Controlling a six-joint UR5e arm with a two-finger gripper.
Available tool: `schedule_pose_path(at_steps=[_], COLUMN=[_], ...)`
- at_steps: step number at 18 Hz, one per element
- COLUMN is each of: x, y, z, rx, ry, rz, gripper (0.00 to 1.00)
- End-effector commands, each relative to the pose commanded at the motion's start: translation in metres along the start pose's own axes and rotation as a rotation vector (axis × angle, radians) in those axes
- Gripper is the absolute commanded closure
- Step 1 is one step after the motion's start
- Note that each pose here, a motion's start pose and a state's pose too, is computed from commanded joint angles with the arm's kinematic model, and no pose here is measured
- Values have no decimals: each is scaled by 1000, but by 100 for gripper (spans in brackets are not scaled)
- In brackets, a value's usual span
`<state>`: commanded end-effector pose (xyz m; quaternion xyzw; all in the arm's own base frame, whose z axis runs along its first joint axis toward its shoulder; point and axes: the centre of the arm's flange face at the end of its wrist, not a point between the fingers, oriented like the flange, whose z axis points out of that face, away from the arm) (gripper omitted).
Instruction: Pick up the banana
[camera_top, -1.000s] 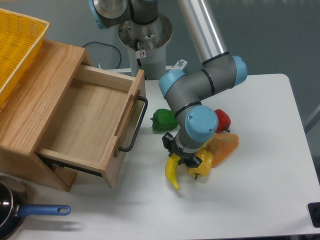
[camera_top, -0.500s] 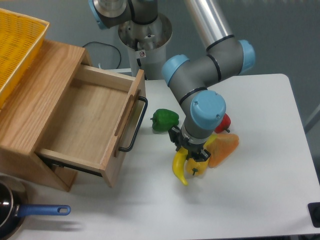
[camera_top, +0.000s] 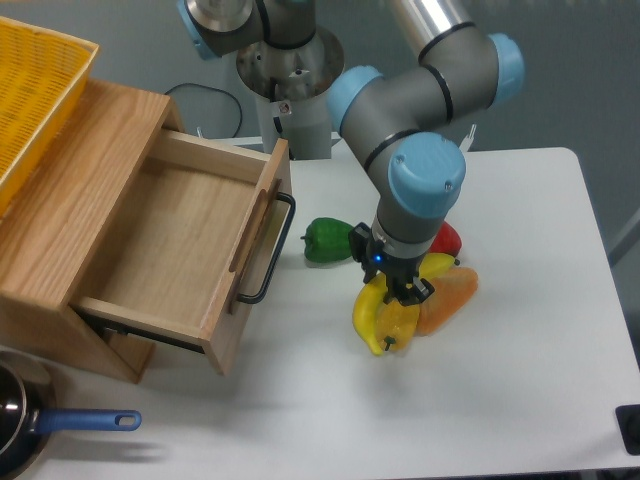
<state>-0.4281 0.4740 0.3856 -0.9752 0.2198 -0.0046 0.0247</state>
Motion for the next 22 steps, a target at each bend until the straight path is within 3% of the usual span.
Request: schedule_pose_path(at_steps=[7,18,22], x=[5,15,16], y=[0,-8,-7], z=[-13,-15,-15], rx=[4,3,-57], ry=[-29,-30,-32], rz=[176,198,226], gripper=[64,65,65])
